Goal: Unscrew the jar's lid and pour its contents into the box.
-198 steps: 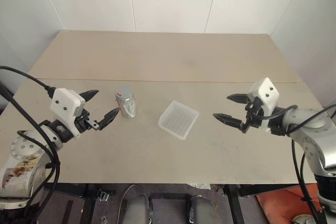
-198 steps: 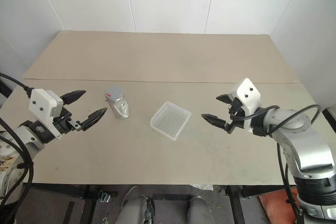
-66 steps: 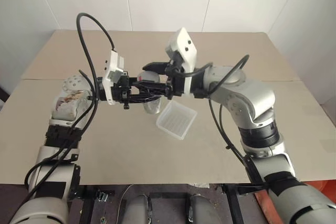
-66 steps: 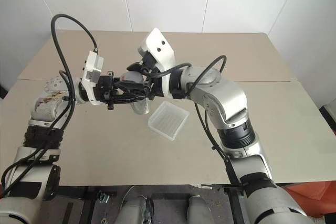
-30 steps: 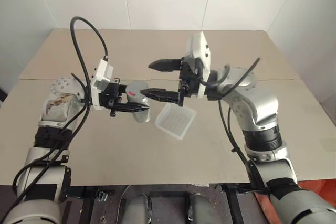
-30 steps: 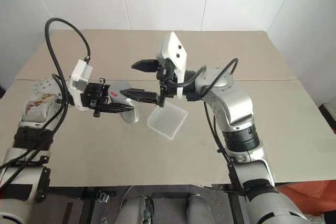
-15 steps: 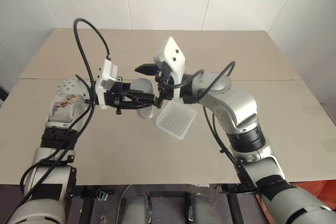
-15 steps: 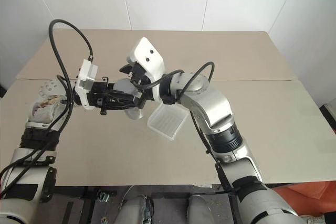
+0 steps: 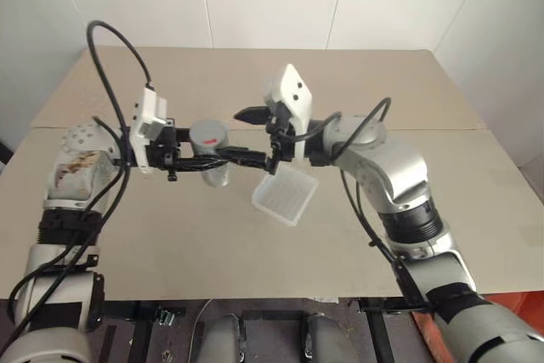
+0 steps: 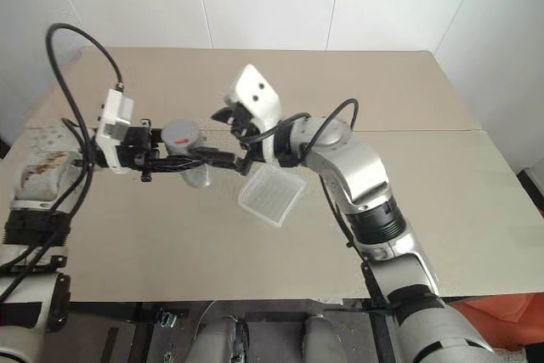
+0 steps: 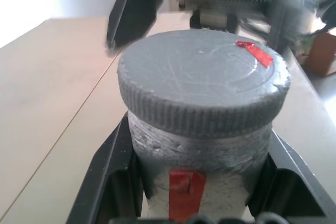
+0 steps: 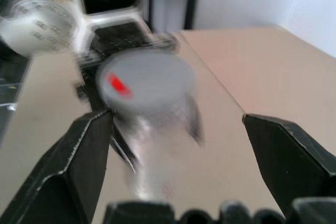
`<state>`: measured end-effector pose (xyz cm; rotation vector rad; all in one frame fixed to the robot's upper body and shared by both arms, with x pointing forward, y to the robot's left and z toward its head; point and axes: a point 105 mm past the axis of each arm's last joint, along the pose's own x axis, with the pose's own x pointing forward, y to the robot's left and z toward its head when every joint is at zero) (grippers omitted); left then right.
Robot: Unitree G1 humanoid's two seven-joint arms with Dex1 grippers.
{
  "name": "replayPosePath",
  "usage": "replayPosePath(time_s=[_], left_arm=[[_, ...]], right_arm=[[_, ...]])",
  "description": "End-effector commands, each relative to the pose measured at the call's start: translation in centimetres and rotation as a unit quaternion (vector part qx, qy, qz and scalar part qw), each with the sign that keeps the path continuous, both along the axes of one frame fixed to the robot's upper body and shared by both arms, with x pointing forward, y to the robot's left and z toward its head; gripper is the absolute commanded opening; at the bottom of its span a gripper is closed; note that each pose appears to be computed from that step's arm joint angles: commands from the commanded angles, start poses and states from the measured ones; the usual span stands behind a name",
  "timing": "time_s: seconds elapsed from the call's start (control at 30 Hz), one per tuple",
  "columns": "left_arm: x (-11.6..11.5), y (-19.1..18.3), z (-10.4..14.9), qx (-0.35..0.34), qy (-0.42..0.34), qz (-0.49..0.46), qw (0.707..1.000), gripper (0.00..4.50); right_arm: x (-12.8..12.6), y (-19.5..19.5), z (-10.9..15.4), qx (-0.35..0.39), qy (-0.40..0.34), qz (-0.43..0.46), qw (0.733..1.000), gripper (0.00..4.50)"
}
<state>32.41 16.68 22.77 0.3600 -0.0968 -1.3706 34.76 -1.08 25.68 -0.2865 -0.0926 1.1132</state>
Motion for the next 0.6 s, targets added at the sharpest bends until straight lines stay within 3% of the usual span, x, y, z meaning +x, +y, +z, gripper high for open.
replayPosePath(time_s=[0.03, 0.27, 0.47, 0.6], left_arm=[[-1.2, -0.1, 1.4, -0.001, -0.029, -0.025, 0.999, 2.04], [-0.7, -0.6, 0.7, -0.01, -0.02, -0.013, 1.0, 2.04], [0.3, -2.0, 0.3, -0.036, -0.008, -0.016, 0.999, 2.04], [0.5, -3.1, 0.3, -0.042, -0.005, -0.033, 0.999, 2.04]], right_arm=[[1.6, -3.3, 1.8, 0.031, -0.022, -0.069, 0.997, 4.46], [0.1, -3.9, 2.6, 0.052, -0.032, -0.049, 0.997, 4.46], [-4.6, -0.6, 4.0, 0.059, -0.055, 0.067, 0.994, 4.46], [-5.8, 1.6, 4.4, 0.067, -0.05, 0.096, 0.992, 4.46]])
